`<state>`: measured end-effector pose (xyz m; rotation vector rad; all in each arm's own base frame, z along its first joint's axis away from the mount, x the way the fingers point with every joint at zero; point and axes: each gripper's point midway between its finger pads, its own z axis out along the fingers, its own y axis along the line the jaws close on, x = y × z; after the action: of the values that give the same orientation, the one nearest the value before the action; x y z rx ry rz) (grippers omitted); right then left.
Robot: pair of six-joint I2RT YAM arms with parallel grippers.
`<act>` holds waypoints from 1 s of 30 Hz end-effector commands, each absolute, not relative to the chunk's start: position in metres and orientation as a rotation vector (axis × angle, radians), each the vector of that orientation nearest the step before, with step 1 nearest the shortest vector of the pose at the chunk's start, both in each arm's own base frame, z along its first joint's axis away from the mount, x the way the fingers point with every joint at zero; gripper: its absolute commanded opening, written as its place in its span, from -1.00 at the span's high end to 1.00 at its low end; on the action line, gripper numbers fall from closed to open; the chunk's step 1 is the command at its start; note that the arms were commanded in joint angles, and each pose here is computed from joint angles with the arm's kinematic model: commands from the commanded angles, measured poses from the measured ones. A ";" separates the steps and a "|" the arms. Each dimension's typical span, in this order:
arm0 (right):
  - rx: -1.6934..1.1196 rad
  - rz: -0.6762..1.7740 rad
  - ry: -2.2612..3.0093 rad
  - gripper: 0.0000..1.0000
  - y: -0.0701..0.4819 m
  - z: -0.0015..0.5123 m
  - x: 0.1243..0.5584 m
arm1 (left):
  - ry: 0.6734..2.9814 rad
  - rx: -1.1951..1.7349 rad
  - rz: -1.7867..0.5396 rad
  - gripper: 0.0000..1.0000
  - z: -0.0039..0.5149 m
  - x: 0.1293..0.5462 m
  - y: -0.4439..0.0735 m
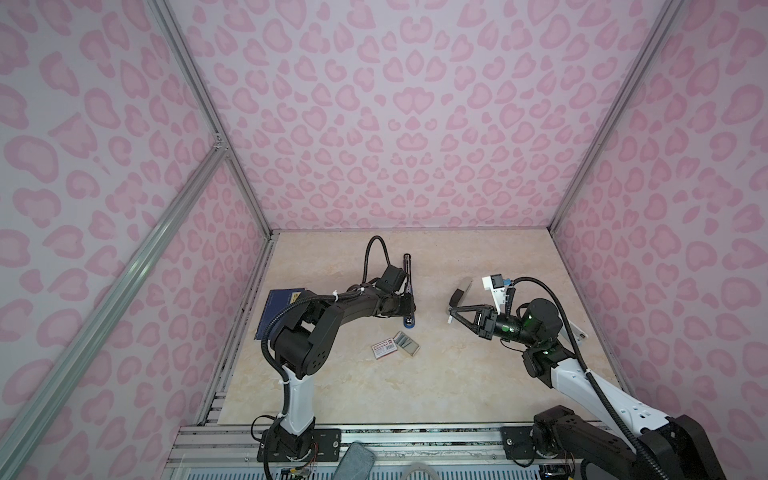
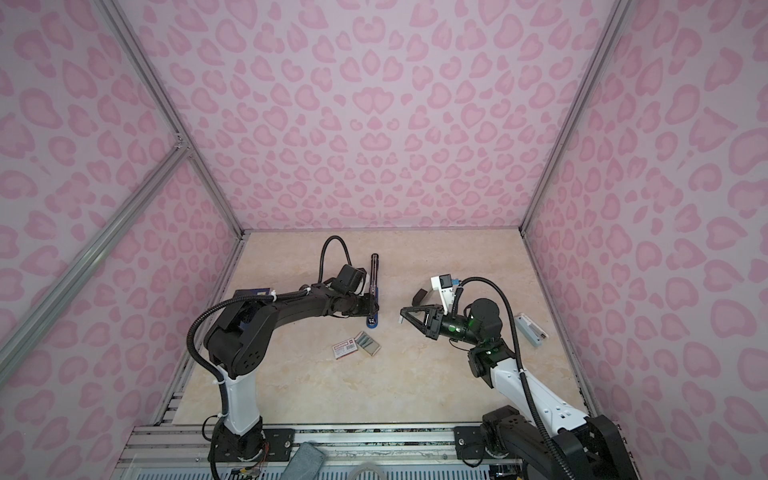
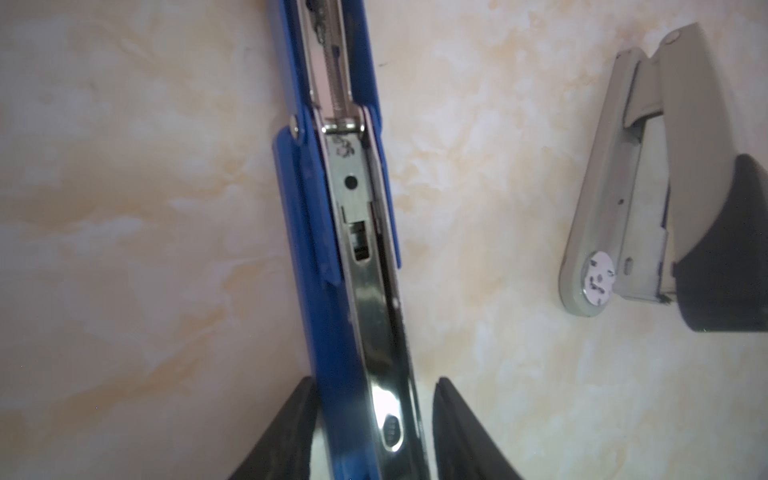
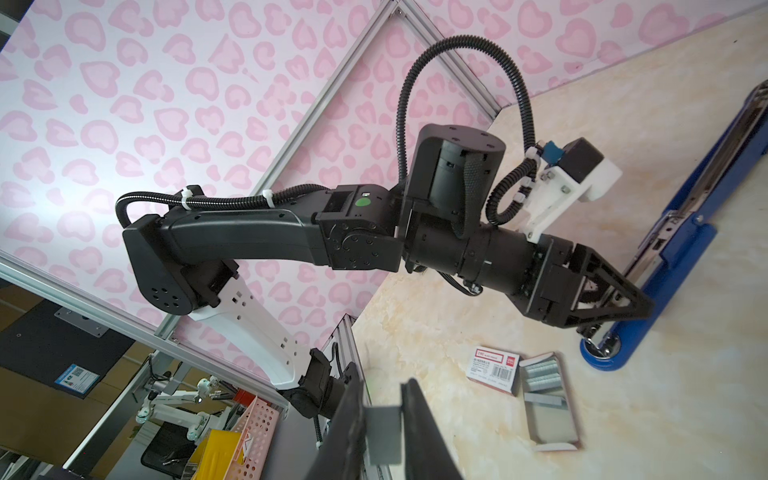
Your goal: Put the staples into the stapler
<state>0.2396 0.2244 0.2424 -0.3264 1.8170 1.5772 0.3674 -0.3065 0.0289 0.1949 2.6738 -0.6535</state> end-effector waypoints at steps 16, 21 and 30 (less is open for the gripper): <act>-0.276 1.426 1.912 0.61 0.220 0.221 0.262 | 2.614 0.210 -0.828 -0.38 0.073 0.329 -0.331; -0.273 1.353 1.968 0.60 0.220 0.217 0.273 | 2.573 0.080 -0.779 -0.38 0.088 0.326 -0.284; -0.262 0.959 2.271 0.61 0.224 0.179 0.311 | 2.490 -0.078 -0.721 -0.41 0.108 0.311 -0.219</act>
<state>0.3066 0.2354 0.2125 -0.2769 2.1199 1.1637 0.3095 -0.2305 0.1010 -0.0292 2.5330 -0.7443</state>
